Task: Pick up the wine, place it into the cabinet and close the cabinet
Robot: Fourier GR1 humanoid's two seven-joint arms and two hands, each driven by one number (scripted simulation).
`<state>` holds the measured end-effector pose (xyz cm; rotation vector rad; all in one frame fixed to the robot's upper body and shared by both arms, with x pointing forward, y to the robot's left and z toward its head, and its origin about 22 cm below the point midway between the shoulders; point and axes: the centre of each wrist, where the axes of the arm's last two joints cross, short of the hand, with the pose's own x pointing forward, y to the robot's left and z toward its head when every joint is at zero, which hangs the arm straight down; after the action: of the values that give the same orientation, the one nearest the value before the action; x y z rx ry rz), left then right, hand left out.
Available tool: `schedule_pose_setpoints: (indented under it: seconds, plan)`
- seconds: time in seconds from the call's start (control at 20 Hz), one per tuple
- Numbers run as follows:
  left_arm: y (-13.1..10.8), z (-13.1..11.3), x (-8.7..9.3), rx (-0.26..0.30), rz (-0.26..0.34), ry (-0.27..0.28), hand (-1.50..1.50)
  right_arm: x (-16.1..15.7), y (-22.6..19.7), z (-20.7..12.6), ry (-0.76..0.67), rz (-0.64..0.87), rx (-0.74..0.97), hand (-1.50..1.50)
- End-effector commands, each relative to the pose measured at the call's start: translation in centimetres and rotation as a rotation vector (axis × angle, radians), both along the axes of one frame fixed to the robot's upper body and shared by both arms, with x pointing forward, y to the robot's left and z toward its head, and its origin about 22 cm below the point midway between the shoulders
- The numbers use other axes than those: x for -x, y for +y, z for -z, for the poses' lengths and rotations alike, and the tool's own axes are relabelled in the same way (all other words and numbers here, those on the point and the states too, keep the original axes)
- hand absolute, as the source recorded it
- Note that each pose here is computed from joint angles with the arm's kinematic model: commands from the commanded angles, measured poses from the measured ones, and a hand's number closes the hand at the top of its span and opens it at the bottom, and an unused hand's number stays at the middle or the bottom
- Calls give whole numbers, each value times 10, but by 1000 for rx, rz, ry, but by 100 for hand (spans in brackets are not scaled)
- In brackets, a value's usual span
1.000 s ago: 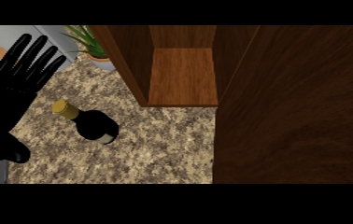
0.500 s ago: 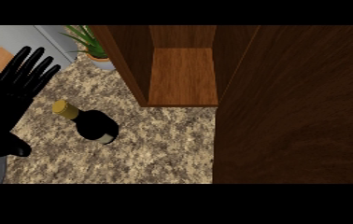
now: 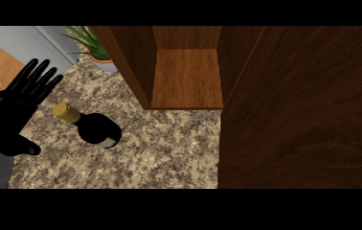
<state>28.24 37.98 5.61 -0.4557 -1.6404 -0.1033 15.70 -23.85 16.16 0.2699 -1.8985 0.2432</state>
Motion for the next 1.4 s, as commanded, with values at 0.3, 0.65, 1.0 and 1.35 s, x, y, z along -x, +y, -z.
schedule_pose_setpoints:
  seconds: [0.3,0.65,1.0,1.35]
  plan:
    - [16,51,-3,-73,4,38,-150,3,5,-4,-2,-18,5,-150]
    - [4,79,0,-65,-7,47,-150,5,6,-4,-12,8,-2,-150]
    - [20,107,-2,-43,38,90,-150,3,-9,-5,-2,0,4,-150]
    - [17,124,-5,-50,34,113,-150,5,6,8,-7,-22,15,-150]
